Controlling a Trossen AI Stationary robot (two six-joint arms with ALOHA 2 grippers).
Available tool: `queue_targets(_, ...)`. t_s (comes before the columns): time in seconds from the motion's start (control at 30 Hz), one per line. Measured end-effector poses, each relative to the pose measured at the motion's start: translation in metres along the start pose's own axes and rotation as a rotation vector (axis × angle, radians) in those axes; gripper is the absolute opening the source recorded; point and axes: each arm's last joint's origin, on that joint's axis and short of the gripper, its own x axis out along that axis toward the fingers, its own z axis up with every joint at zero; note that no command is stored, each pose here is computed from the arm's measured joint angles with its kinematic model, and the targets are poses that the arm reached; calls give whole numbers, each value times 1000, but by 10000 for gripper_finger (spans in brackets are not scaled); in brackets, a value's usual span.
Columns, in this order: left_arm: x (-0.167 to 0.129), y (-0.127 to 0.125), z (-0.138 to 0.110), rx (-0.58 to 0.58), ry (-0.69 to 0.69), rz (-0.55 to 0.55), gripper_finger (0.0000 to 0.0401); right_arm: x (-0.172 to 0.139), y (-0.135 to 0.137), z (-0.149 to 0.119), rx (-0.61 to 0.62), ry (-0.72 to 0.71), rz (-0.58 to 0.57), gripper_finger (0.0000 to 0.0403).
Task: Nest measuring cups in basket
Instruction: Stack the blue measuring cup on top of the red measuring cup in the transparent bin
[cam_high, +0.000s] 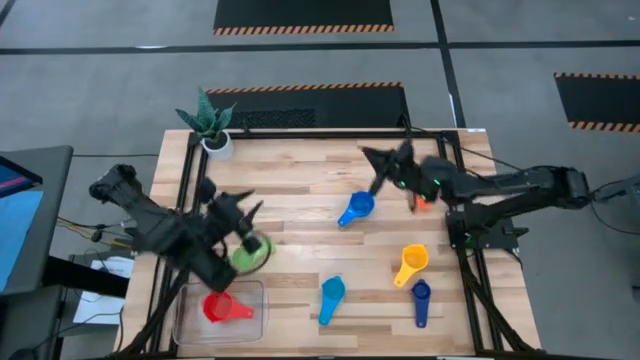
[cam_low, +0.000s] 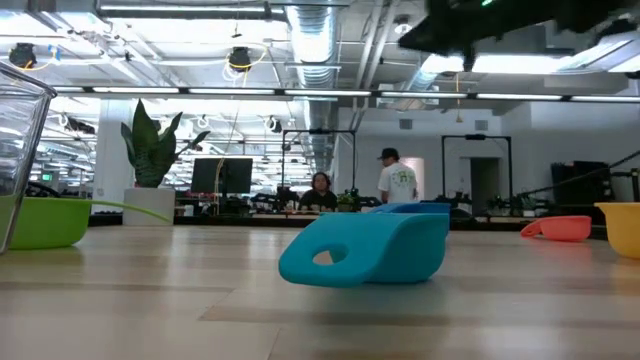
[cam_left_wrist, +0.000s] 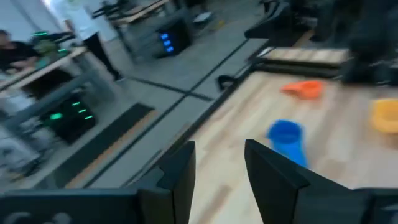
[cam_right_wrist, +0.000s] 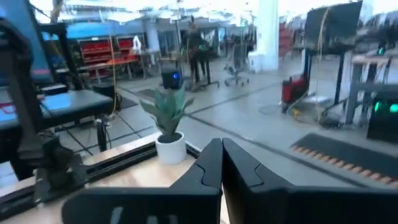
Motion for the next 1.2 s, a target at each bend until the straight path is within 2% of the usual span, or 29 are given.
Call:
queue_targets(0.13, 27, 9, 5, 21, 98, 70, 130, 47, -12, -4, 38, 199, 81, 19)
queue_targets(0.33, 60, 18, 6, 110, 305, 69, 130, 96, -27, -18, -32, 665, -51, 27)
queue_targets(0.43, 75, 19, 7, 194, 400, 2, 129, 105, -32, -28, -79, 863, -104, 26)
queue_targets(0.53, 93, 13, 10, 268, 504, -195, 129, 107, -33, -40, -99, 1020, -98, 23)
queue_targets(0.63, 114, 2, 15, 297, 507, -390, 129, 107, -32, -51, -130, 1123, -6, 24)
queue_targets(0.77, 145, -11, 16, 340, 489, -489, 129, 103, -29, -62, -166, 1217, 52, 30)
queue_targets(0.97, 172, -21, -4, 328, 664, -423, 129, 98, -19, -70, -165, 1278, 29, 22)
queue_targets(1.2, 160, -33, -26, 393, 877, -347, 129, 85, -17, -101, -234, 1368, -194, 13)
